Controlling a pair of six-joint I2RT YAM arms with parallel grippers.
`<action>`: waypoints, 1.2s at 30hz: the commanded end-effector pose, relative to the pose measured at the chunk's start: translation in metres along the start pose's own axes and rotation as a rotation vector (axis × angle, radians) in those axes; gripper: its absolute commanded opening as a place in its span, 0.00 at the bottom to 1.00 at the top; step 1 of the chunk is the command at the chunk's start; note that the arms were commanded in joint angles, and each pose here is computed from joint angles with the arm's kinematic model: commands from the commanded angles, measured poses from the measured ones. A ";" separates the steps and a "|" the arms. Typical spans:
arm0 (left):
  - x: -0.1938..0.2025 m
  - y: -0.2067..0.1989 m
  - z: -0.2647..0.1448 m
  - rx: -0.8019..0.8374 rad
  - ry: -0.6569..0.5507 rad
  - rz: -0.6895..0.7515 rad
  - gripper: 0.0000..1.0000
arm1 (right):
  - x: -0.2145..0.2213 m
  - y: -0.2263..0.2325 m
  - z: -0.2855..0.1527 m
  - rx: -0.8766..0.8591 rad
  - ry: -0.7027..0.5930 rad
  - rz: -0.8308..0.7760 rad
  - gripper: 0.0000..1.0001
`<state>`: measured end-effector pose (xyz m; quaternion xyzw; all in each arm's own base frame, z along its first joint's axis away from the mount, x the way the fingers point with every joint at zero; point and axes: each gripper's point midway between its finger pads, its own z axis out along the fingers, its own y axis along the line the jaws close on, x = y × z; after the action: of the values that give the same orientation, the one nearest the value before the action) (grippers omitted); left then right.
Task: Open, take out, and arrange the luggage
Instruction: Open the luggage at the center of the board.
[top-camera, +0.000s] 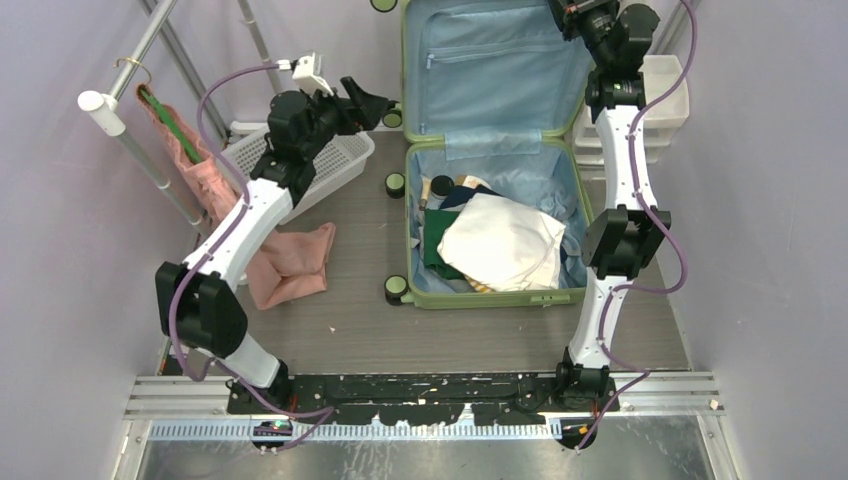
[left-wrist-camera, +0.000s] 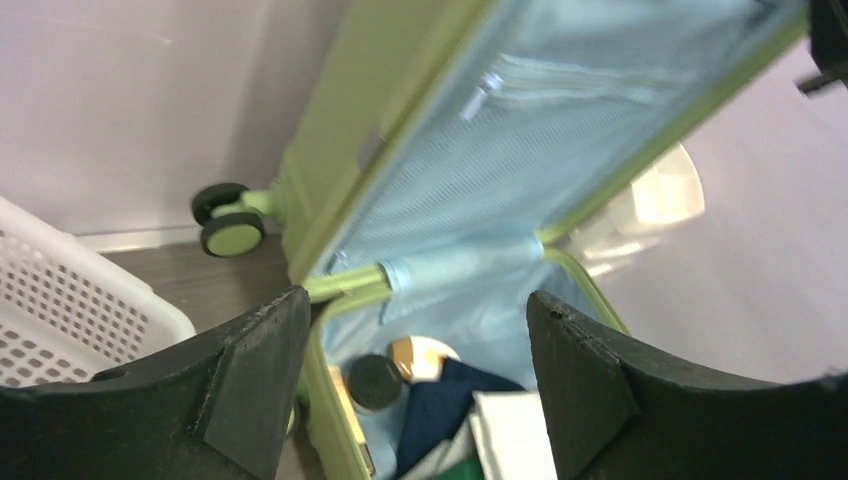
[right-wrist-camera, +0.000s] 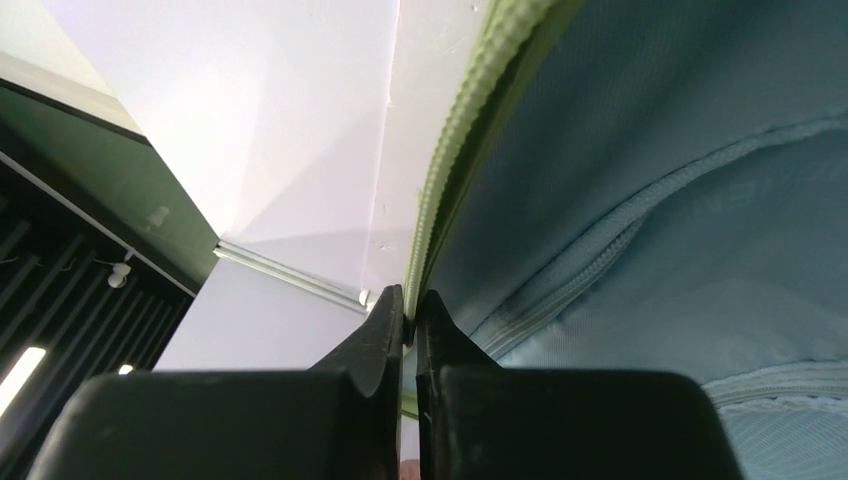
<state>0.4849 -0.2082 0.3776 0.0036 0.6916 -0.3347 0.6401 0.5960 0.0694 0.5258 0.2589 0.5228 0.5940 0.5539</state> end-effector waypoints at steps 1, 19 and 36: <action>0.026 -0.042 -0.031 0.131 0.137 0.053 0.80 | -0.018 0.019 0.003 -0.089 -0.075 -0.077 0.01; 0.093 -0.078 -0.128 0.175 0.333 0.104 0.78 | -0.032 -0.022 0.030 -0.086 -0.177 -0.145 0.33; 0.126 -0.050 -0.208 -0.036 0.469 0.075 0.79 | 0.060 0.043 -0.080 -0.396 0.303 -0.385 0.58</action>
<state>0.2662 -0.2103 0.2813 0.1104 0.8149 -0.3056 0.4799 0.6195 0.0702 0.4333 0.1839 0.5553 0.5836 0.5632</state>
